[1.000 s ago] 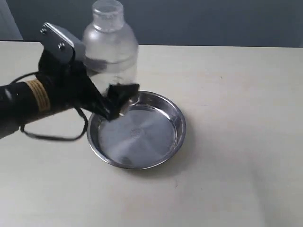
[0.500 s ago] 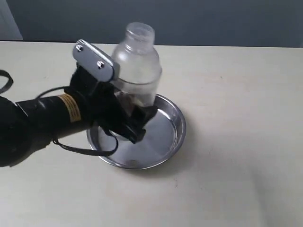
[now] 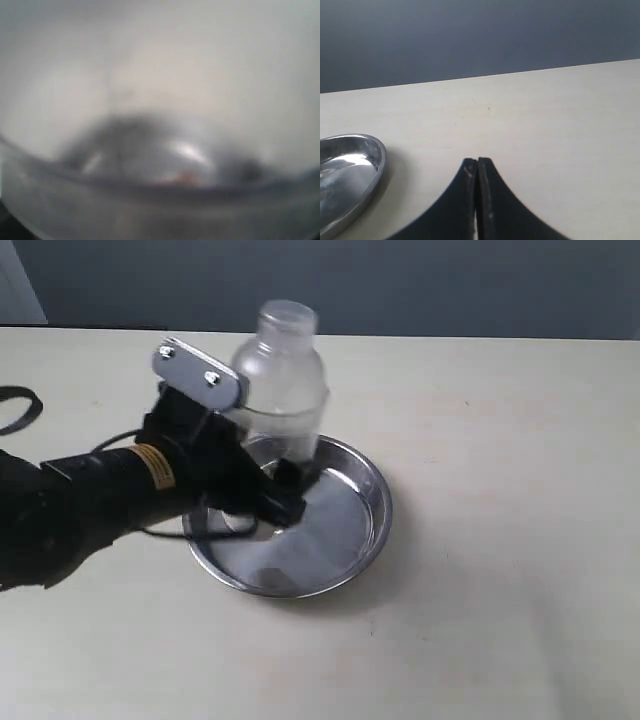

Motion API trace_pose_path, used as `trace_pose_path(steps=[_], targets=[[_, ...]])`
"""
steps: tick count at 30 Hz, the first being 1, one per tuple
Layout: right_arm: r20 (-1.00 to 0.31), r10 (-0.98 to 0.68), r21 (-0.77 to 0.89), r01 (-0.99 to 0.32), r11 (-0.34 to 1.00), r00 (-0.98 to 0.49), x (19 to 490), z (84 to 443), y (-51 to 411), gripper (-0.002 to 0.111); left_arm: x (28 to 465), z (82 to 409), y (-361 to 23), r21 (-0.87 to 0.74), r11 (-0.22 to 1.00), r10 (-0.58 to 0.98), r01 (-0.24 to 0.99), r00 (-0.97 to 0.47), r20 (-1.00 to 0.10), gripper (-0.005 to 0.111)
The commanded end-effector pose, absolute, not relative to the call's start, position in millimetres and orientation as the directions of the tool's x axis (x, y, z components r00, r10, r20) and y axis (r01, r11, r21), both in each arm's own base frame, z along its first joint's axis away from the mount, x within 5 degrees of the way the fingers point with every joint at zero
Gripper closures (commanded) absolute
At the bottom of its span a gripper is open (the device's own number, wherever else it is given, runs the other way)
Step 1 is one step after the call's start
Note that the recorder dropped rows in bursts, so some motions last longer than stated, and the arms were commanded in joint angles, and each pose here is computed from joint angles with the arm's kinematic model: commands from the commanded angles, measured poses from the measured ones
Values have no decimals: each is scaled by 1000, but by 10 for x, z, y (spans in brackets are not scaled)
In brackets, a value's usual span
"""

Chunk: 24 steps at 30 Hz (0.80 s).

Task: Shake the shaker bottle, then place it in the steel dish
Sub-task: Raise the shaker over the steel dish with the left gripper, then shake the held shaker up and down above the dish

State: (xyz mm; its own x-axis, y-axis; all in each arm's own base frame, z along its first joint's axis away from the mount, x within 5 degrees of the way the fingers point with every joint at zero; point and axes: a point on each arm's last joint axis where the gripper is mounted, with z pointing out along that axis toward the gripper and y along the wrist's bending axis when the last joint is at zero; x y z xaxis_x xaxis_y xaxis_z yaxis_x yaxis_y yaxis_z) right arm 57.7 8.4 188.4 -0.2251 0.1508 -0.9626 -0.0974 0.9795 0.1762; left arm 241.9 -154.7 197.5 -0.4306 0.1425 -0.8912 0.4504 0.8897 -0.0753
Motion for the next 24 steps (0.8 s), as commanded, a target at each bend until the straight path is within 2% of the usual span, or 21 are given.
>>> trace_pose_path(steps=[1, 2, 3, 4, 5, 6, 8, 9, 12, 14, 17, 18, 19, 20, 21, 22, 23, 24], targets=[[-964, 151, 175, -96, 980, -218, 584, 1888, 83, 109, 2288, 2110, -1713, 114, 753, 356, 648, -257, -898, 106], [-964, 151, 175, -96, 980, -218, 584, 1888, 83, 109, 2267, 2123, -1735, 110, 750, 343, 652, -241, -908, 106], [-965, 151, 175, -97, 980, -216, 584, 1890, 83, 109, 2328, 2138, -1665, 38, 819, 239, 572, -281, -929, 106], [-965, 151, 175, -97, 980, -216, 584, 1890, 83, 109, 2449, 2126, -1506, -99, 915, 48, 391, -350, -935, 106], [-965, 151, 175, -97, 980, -214, 584, 1892, 83, 109, 2515, 2100, -1395, -215, 947, -107, 238, -395, -912, 106], [-965, 151, 175, -97, 980, -214, 584, 1892, 83, 109, 2505, 2101, -1422, -196, 943, -72, 268, -410, -909, 106], [-965, 151, 175, -97, 980, -214, 584, 1892, 83, 109, 2301, 2117, -1666, 42, 806, 282, 591, -320, -905, 106], [-965, 151, 175, -97, 980, -214, 584, 1892, 83, 109, 2252, 2103, -1703, 69, 771, 320, 633, -292, -902, 106], [-965, 151, 175, -97, 980, -214, 584, 1892, 83, 109, 2357, 1989, -1571, -106, 887, 98, 450, -407, -908, 106], [-965, 151, 175, -97, 980, -214, 584, 1892, 83, 109, 2423, 2022, -1557, -96, 898, 76, 430, -366, -928, 106], [-965, 151, 175, -97, 980, -214, 584, 1892, 83, 109, 2426, 2583, -1639, -12, 849, 90, 528, -168, -982, 106], [-965, 151, 175, -97, 980, -214, 584, 1892, 83, 109, 2395, 2799, -1609, -56, 855, 29, 516, -155, -987, 106], [-965, 151, 175, -97, 980, -214, 584, 1892, 83, 109, 2394, 2740, -1596, -91, 863, 16, 497, -206, -978, 106], [-965, 151, 175, -97, 980, -214, 584, 1892, 83, 109, 2418, 2304, -1606, -82, 875, 100, 477, -343, -934, 106], [-964, 151, 175, -97, 980, -217, 584, 1889, 83, 109, 2422, 2095, -1605, -82, 881, 128, 465, -402, -907, 106], [-964, 151, 175, -96, 980, -219, 583, 1888, 83, 109, 2437, 2093, -1629, -81, 879, 130, 469, -401, -907, 106], [-964, 151, 175, -96, 980, -219, 583, 1888, 83, 109, 2422, 2273, -1656, -69, 866, 120, 495, -339, -933, 106], [-964, 151, 175, -96, 980, -219, 583, 1888, 83, 109, 2390, 2686, -1645, -67, 854, 58, 515, -223, -973, 106]])
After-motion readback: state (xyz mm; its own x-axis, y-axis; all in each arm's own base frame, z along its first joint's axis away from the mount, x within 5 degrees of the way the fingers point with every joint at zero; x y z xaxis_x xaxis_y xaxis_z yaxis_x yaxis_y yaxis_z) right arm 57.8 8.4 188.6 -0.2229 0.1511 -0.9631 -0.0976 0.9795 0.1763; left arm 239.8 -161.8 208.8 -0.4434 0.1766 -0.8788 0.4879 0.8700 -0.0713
